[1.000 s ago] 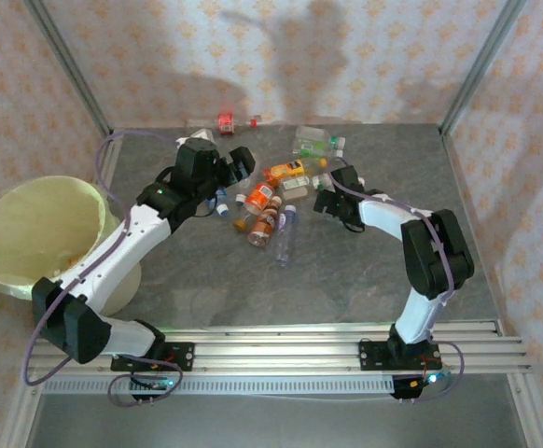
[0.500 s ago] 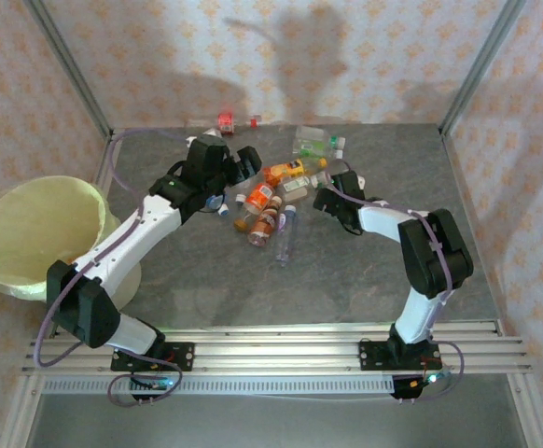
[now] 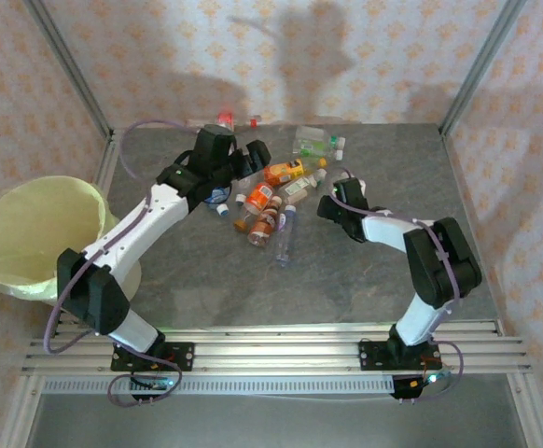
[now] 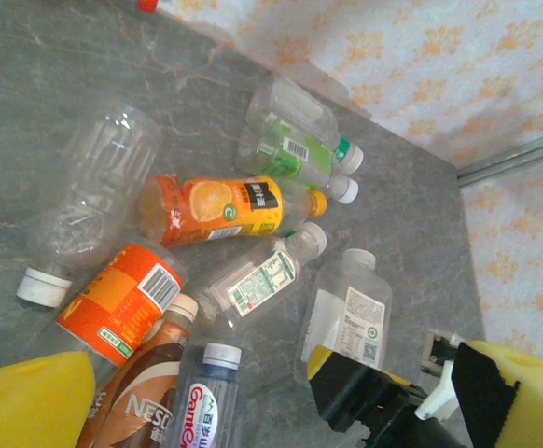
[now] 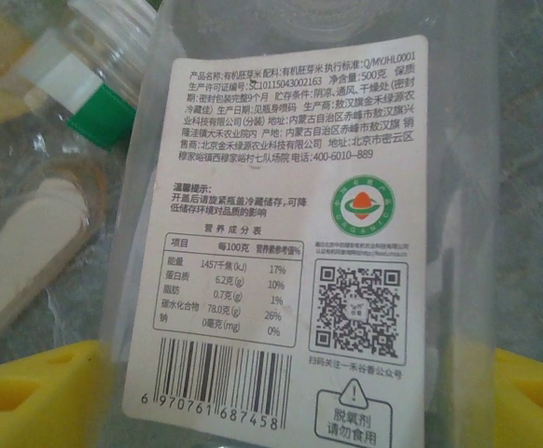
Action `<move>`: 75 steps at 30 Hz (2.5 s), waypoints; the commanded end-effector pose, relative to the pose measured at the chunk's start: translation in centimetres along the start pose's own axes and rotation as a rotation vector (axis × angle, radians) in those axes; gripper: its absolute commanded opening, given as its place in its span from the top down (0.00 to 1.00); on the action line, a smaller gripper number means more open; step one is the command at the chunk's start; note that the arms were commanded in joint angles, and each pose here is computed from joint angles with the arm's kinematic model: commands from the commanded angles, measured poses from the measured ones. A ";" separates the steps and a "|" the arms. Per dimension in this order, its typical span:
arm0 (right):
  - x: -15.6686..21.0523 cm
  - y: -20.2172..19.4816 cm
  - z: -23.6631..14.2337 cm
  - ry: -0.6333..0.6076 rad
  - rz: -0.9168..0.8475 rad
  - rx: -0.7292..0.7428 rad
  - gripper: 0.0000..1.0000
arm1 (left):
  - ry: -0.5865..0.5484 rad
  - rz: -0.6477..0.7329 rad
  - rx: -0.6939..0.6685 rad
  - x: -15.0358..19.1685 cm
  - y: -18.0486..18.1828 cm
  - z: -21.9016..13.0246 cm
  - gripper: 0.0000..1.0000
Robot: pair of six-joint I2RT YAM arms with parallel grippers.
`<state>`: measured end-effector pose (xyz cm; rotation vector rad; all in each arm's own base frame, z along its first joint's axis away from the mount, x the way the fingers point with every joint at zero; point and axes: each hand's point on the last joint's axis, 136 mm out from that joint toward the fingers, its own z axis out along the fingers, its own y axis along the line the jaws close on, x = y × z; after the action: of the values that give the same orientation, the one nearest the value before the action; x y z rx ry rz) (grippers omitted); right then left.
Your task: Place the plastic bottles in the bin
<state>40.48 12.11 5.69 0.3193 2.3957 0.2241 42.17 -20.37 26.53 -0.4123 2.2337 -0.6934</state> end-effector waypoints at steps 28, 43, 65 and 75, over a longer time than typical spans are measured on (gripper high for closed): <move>-7.4 11.8 -18.4 -0.309 -0.087 -0.742 0.31 | 0.252 0.094 0.423 5.3 -12.2 2.6 0.00; -6.2 15.7 -22.1 -0.278 -0.208 -0.931 0.30 | 0.250 0.020 0.400 5.9 -12.2 4.3 0.13; -6.0 16.6 -23.7 -0.248 -0.365 -0.948 0.06 | 0.118 -0.083 0.439 2.3 -10.0 1.5 0.50; -8.8 11.4 -20.3 -0.381 -0.224 -0.592 0.01 | -0.203 0.108 -0.107 -5.5 -0.1 -9.3 0.50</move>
<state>33.46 21.54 29.96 -0.3209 1.8494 0.8350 41.83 -19.29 31.25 -0.4010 2.1496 -0.7197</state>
